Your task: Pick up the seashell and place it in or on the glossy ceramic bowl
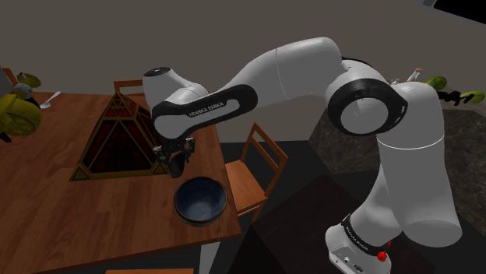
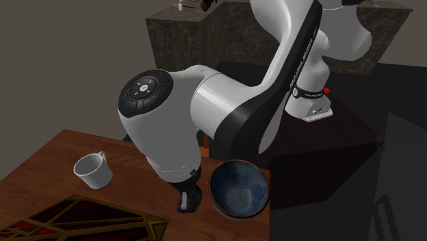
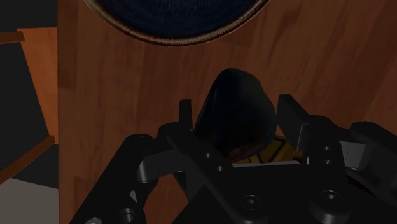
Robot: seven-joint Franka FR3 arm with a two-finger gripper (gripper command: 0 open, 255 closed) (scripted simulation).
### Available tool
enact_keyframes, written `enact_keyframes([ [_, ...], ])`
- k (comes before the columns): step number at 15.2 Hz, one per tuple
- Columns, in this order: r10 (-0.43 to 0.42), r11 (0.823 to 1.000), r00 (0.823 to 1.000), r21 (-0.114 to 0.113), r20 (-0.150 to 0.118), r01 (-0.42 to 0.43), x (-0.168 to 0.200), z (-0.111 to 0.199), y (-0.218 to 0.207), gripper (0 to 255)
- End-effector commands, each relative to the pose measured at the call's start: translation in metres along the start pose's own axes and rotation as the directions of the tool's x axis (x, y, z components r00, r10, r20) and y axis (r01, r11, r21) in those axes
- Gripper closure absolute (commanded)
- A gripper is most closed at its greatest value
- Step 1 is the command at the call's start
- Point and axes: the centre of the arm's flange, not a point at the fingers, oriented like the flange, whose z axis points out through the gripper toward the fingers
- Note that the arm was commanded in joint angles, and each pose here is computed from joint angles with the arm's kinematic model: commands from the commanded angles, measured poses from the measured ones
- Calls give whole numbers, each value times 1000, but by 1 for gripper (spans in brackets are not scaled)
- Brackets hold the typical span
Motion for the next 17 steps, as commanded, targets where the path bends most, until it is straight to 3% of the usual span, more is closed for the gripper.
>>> enact_keyframes([
  [1,0,1000,1000,0,0,0,-1,-11,1,255],
  [6,0,1000,1000,0,0,0,-3,-33,4,255],
  [16,0,1000,1000,0,0,0,-137,-22,43,255],
  [17,0,1000,1000,0,0,0,-137,-17,42,255],
])
